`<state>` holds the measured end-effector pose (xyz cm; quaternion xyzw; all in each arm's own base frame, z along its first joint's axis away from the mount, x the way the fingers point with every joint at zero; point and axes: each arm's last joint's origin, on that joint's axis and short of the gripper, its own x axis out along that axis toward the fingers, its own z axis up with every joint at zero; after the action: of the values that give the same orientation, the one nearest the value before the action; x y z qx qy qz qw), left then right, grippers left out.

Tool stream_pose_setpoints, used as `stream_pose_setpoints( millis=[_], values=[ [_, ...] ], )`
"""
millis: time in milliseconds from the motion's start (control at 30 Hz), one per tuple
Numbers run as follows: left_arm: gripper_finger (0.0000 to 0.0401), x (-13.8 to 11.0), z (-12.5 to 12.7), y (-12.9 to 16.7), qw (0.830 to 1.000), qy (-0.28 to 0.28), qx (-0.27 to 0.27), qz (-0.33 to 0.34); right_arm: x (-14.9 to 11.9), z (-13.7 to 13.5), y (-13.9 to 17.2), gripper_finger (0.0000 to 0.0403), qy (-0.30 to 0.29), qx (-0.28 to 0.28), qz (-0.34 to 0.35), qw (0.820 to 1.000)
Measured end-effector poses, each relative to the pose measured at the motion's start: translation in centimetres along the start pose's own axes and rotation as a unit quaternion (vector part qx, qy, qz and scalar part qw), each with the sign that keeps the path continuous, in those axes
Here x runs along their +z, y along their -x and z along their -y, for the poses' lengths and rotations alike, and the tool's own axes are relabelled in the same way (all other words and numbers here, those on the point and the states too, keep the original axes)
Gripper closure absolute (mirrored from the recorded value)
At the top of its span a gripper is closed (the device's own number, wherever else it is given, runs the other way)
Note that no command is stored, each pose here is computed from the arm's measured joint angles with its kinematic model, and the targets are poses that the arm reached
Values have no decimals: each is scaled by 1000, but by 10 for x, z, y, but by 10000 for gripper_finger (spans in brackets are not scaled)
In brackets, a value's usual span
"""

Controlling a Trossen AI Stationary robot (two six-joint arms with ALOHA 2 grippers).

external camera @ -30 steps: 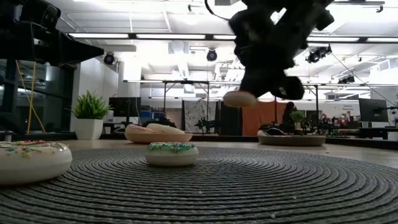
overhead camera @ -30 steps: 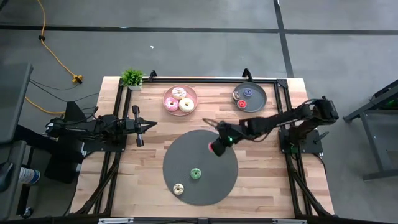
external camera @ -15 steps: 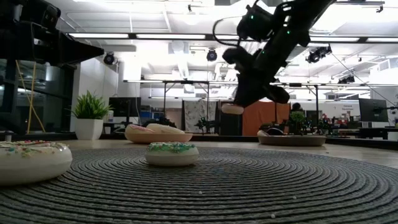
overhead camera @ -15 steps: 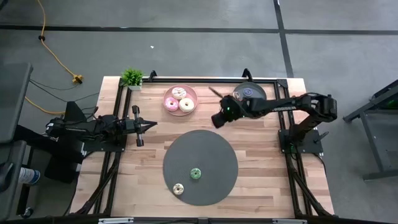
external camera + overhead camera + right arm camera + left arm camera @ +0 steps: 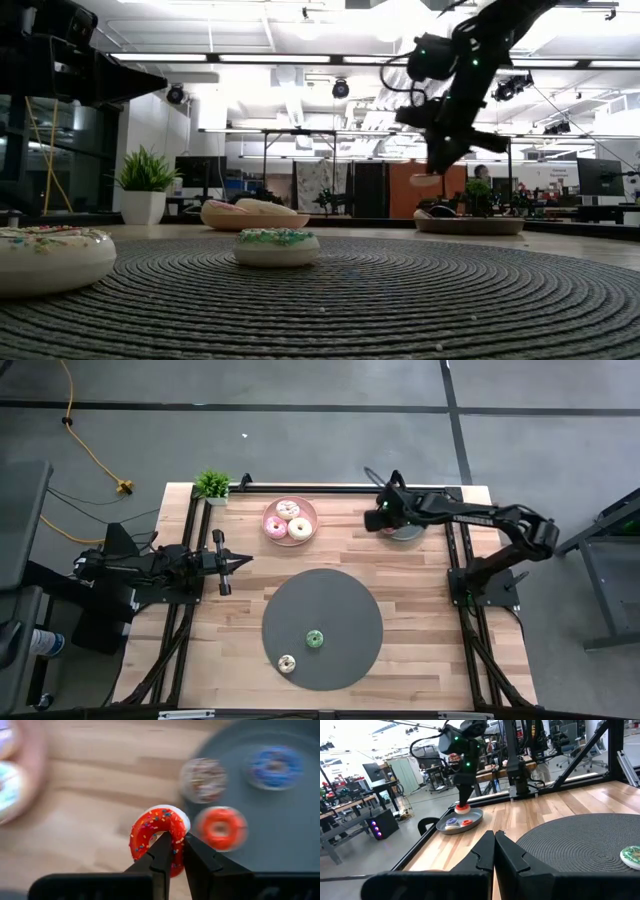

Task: Pick & Place donuts
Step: Put the small orange donut on the gray plate, then put the small green donut on the gray plate

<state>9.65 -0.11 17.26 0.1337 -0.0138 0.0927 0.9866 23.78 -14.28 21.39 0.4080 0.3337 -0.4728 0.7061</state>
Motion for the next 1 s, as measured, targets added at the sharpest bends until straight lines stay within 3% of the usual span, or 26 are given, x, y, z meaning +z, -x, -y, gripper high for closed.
stream_pose_setpoints(
  millis=[200, 500, 733, 1000],
  values=[
    [401, 0, 0, 0, 1000, 0, 0, 0, 9, 30, 1, 364, -51, -84, -26, 995],
    [401, 0, 0, 0, 1000, 0, 0, 0, 17, 54, 0, 347, -109, -139, -43, 983],
    [401, 0, 0, 0, 1000, 0, 0, 0, 21, 59, -3, 322, -135, -150, -38, 979],
    [401, 0, 0, 0, 1000, 0, 0, 0, 21, 60, -28, 285, -140, -159, -66, 975]
  ],
)
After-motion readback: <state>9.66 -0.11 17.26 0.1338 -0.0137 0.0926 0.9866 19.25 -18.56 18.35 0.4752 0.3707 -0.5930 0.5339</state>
